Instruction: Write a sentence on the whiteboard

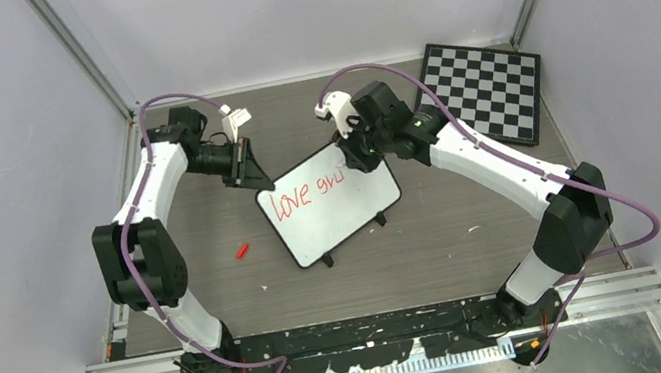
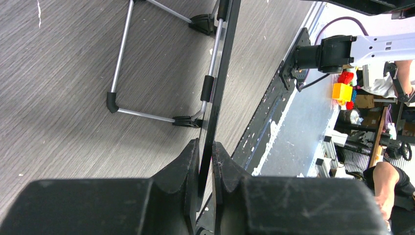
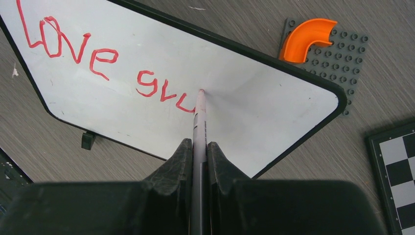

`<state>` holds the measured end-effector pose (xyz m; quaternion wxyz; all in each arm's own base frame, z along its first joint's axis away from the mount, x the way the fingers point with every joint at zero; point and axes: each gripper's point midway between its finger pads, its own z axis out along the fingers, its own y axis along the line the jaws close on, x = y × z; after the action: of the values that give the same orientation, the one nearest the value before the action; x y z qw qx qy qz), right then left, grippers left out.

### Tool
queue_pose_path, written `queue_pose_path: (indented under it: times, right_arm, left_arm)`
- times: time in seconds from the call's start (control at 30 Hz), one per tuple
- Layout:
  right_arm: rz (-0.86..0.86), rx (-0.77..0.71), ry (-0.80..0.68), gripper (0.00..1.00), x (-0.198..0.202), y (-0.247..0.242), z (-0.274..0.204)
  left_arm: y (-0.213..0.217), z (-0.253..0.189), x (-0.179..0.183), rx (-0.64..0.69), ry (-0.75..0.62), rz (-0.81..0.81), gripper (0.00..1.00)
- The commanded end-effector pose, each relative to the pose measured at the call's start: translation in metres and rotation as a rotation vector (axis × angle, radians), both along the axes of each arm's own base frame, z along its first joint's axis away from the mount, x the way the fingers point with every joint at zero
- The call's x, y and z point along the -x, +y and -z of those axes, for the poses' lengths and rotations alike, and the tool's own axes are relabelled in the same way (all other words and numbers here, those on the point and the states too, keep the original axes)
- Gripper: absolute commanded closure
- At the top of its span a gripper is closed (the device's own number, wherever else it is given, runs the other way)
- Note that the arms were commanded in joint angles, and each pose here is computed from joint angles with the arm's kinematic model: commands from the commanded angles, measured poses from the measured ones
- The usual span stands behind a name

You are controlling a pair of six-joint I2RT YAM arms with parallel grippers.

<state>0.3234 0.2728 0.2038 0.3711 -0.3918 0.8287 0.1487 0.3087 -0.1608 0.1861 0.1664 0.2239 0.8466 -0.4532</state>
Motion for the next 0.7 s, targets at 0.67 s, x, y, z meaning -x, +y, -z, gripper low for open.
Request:
queue_pose_path:
  times: [0.67]
  right_arm:
    - [0.011, -0.011, -0.052, 1.0, -0.004, 0.001, -0.011]
  left_arm:
    - [0.001, 0.0, -0.008, -0.022, -0.034, -0.004, 1.0]
